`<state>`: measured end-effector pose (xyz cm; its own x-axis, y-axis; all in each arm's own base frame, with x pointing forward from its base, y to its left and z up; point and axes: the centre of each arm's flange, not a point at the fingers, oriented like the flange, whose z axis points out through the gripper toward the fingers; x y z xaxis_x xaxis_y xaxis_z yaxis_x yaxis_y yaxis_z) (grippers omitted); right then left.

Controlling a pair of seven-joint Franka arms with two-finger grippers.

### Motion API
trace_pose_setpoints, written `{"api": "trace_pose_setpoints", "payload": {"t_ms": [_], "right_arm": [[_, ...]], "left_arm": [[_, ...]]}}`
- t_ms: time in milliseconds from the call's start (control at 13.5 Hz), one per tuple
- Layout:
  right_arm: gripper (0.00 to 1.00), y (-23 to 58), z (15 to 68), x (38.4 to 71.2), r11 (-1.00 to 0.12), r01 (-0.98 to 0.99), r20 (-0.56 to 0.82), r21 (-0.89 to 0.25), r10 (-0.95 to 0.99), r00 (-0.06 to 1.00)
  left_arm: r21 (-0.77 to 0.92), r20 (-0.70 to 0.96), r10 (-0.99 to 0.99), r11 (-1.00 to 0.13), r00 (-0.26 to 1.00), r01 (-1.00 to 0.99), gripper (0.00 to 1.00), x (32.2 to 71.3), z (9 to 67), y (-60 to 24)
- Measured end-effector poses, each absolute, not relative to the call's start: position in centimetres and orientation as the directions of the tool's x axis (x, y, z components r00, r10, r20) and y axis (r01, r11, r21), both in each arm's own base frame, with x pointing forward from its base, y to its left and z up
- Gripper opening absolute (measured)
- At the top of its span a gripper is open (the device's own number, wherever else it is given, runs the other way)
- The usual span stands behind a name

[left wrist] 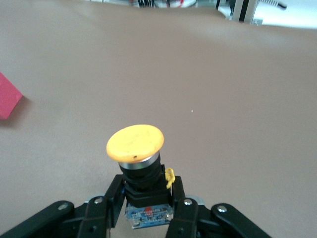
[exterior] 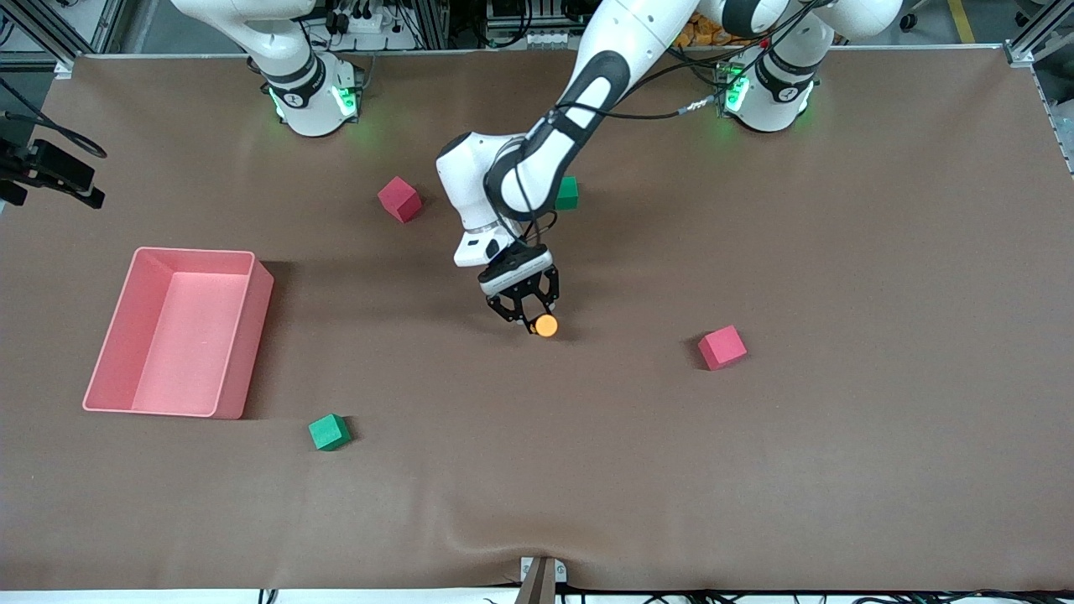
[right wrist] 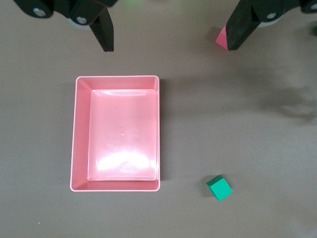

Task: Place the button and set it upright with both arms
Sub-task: 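Turn the held button upright with the left gripper and set it down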

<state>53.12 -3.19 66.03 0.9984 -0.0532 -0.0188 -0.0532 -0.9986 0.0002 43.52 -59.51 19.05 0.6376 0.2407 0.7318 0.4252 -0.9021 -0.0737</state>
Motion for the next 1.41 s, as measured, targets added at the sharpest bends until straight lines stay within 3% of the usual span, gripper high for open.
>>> {"api": "trace_pose_setpoints", "payload": {"t_ms": [594, 1410], "right_arm": [[1.00, -3.2, 65.9, 53.2, -0.999, -0.053, -0.020, 0.000, -0.053, 0.998], [1.00, -3.8, 65.9, 53.2, -0.998, -0.067, -0.020, 0.000, -0.067, 0.998]], "left_arm": [[-0.054, 0.873, 0.136, -0.928, 0.469, 0.369, 0.43, 41.6, 12.7, -58.6], [-0.085, 0.887, 0.093, -0.930, 0.452, 0.358, 0.43, 40.2, 9.4, -58.3]]}}
